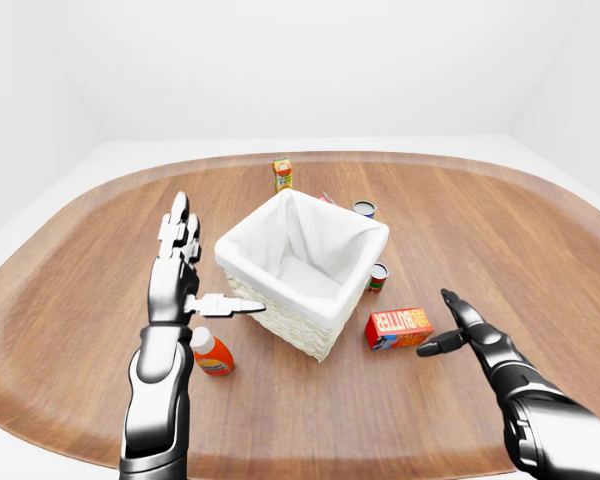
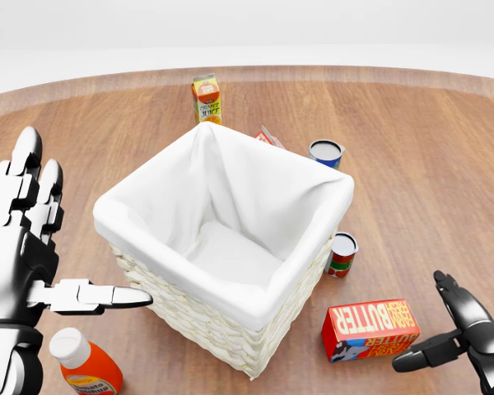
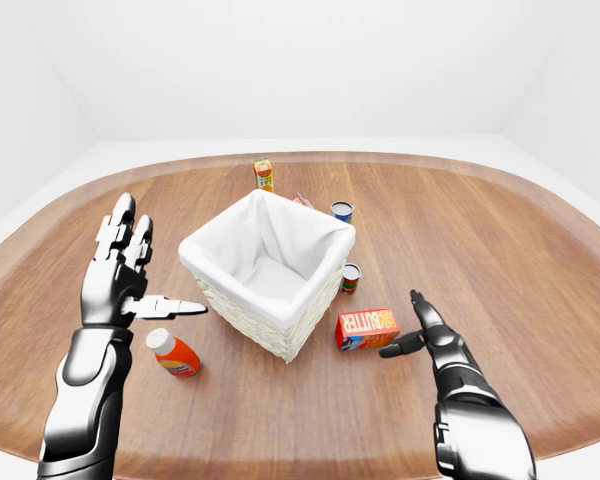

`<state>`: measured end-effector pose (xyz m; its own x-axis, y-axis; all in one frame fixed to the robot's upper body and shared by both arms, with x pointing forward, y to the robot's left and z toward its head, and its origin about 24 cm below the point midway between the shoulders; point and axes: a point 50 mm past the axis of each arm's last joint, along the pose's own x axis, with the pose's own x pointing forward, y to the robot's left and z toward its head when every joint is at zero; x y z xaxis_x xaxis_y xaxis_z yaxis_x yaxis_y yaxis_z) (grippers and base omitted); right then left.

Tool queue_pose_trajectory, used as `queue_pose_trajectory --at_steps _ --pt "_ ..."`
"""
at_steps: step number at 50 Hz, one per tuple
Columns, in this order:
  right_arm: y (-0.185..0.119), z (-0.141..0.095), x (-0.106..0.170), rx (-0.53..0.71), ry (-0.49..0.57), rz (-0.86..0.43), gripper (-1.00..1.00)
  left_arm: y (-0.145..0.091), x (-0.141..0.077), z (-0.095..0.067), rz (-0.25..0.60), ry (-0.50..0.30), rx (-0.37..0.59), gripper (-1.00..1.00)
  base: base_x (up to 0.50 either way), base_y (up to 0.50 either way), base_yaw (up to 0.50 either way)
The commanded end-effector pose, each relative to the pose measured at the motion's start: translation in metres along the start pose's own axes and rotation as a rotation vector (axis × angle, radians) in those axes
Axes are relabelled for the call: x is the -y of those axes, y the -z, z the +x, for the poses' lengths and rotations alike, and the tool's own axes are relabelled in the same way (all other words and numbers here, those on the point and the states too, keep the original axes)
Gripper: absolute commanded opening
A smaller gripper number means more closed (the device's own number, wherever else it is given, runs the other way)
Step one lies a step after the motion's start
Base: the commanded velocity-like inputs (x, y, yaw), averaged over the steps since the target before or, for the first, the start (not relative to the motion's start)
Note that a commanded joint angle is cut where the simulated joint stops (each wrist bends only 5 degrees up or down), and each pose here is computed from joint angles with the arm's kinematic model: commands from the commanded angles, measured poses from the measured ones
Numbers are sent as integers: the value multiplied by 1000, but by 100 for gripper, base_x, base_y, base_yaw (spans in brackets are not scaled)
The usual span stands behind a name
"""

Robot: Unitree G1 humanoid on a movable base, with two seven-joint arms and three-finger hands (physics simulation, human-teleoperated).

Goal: Pick up the butter and put it in the basket.

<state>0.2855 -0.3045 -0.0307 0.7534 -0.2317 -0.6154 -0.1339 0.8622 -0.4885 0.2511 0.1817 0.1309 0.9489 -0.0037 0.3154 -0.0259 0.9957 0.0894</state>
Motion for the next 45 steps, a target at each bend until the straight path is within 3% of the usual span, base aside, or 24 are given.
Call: queue_pose_trajectory --at_steps 1,13,33,45 --pt "-6 3 -16 4 -11 18 100 2 0 -1 -5 -3 -11 100 0 0 0" --pt "-12 5 -31 17 -47 24 100 6 0 -1 -11 -3 -27 100 0 0 0" --pt "-8 5 -43 0 -14 -190 100 7 -2 -4 -19 -13 -30 100 0 0 0" --pt "-20 6 -49 30 -3 -210 100 8 -3 -4 -23 -17 -35 100 0 0 0"
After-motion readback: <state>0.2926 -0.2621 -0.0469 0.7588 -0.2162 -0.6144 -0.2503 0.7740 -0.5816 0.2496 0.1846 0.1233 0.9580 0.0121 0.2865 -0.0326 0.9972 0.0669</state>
